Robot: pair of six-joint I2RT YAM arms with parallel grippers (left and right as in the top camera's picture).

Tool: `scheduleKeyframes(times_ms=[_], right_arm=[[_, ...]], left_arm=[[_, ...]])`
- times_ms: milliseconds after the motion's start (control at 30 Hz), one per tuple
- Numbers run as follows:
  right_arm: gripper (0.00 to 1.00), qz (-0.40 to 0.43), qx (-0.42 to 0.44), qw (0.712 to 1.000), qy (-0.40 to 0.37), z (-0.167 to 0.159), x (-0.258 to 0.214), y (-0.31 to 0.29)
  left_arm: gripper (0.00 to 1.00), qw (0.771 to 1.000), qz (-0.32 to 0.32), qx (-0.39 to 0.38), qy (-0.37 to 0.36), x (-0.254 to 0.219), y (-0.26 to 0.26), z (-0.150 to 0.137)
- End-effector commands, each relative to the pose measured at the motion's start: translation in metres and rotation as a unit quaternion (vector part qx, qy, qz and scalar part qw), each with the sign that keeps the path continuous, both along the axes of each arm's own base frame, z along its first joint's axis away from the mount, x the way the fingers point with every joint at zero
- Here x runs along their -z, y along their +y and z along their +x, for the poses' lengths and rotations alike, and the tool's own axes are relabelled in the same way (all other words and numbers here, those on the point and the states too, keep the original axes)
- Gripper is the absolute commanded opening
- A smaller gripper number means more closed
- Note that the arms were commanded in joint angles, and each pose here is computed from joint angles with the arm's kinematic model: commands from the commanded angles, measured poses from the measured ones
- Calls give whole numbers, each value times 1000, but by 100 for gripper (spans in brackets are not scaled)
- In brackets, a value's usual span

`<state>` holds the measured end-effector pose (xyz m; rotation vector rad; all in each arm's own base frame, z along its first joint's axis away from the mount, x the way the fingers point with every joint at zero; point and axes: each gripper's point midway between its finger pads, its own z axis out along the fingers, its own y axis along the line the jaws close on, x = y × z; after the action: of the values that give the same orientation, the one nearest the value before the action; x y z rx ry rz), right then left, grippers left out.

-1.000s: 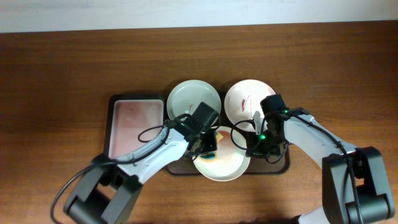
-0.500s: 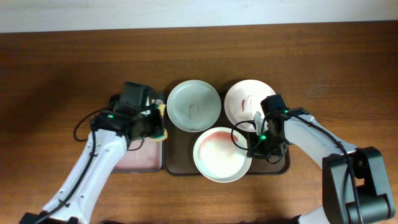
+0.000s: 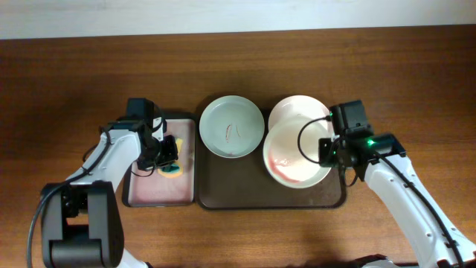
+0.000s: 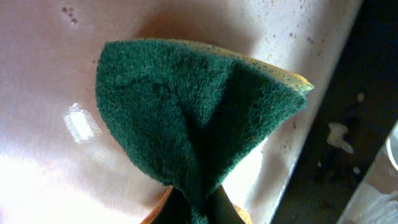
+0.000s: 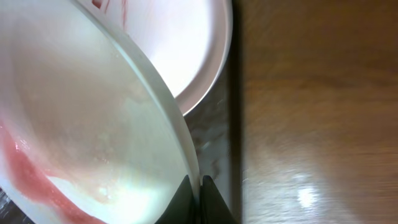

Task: Clean dirty plates on tray and stack at the side
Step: 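Lift the cleaned plate with the right gripper and carry it right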

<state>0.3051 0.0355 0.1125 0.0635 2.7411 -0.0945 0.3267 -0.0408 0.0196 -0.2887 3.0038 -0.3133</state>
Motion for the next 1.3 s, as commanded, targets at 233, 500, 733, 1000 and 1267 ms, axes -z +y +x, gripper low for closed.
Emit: scheduleKeyframes(times_ms=[233,500,733,1000,1267], right_arm=[[4,-225,-40,961,-153,20,-69,25],[4,-335,-52,895,-288,9,-126,68],[4,-310,-62,898,-306,8,-128,85],[4,-126,30,967,-220,25,-77,59],[4,65,207,970,-110,40,-39,-55]], left_arm=[[0,1000,17,8,-24,-1,5,12],[0,1000,17,8,-24,-1,5,12],[0,1000,17,8,-24,-1,5,12],[0,1000,17,8,-24,-1,5,12],[0,1000,17,8,-24,-1,5,12]])
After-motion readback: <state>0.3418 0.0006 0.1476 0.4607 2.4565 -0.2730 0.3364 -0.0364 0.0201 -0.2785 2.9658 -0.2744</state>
